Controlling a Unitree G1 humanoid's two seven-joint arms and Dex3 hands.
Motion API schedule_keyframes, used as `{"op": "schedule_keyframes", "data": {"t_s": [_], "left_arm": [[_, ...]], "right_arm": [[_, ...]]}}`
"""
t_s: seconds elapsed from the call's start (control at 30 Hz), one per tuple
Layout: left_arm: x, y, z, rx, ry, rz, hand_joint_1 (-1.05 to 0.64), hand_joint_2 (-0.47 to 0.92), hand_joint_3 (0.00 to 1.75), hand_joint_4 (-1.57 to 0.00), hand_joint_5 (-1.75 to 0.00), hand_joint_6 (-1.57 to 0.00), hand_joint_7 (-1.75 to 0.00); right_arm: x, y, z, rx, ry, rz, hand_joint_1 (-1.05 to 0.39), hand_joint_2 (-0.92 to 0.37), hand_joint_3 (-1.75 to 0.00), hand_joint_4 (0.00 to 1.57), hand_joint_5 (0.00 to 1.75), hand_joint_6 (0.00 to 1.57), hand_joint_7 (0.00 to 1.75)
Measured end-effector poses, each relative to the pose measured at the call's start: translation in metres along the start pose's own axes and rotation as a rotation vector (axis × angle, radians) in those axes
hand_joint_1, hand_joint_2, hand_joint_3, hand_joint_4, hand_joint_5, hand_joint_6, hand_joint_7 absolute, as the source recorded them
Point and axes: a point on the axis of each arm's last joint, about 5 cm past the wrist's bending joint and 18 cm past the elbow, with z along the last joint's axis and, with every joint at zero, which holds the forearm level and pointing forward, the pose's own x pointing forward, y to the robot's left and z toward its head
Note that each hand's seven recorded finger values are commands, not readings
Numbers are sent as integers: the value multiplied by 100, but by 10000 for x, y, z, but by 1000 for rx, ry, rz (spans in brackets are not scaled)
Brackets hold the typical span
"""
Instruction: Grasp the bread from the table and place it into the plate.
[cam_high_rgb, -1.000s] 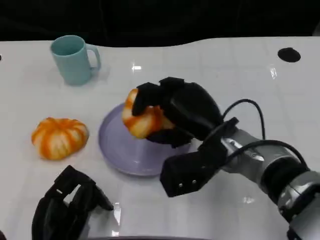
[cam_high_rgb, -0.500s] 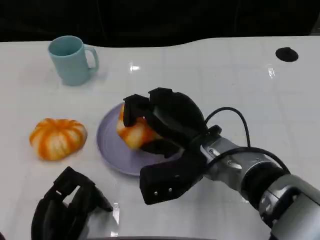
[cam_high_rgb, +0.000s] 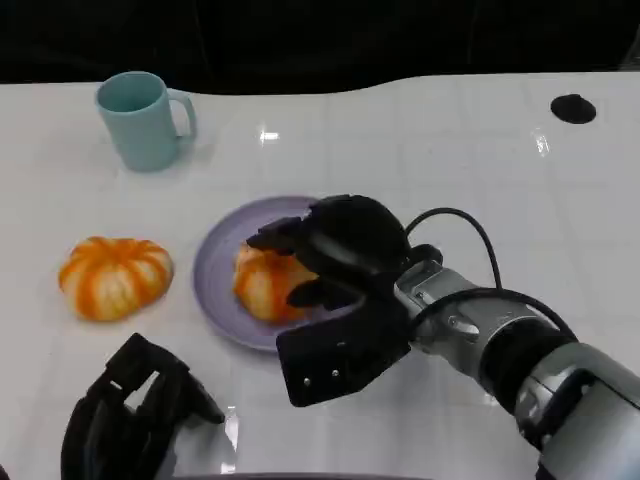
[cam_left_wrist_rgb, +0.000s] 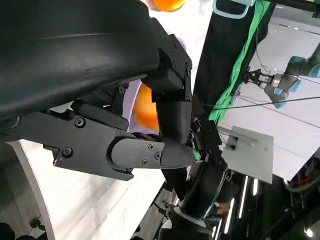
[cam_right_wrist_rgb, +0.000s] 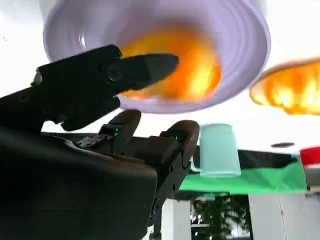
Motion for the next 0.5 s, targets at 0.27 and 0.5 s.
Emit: {"op": "schedule_keyframes", "data": {"t_s": [0.27, 0.5], "left_arm": [[0, 0, 0, 0, -1, 1, -56, 92, 25, -62, -175, -48, -154], [-2, 2, -2, -2, 0, 2, -57, 92, 25, -63, -175, -49, -154]], "right_arm": [[20, -31, 16, -1, -9, 30, -73, -92, -40, 26, 0, 30, 0], [25, -90, 3, 49, -29, 23, -76, -92, -43, 22, 0, 24, 0]]}}
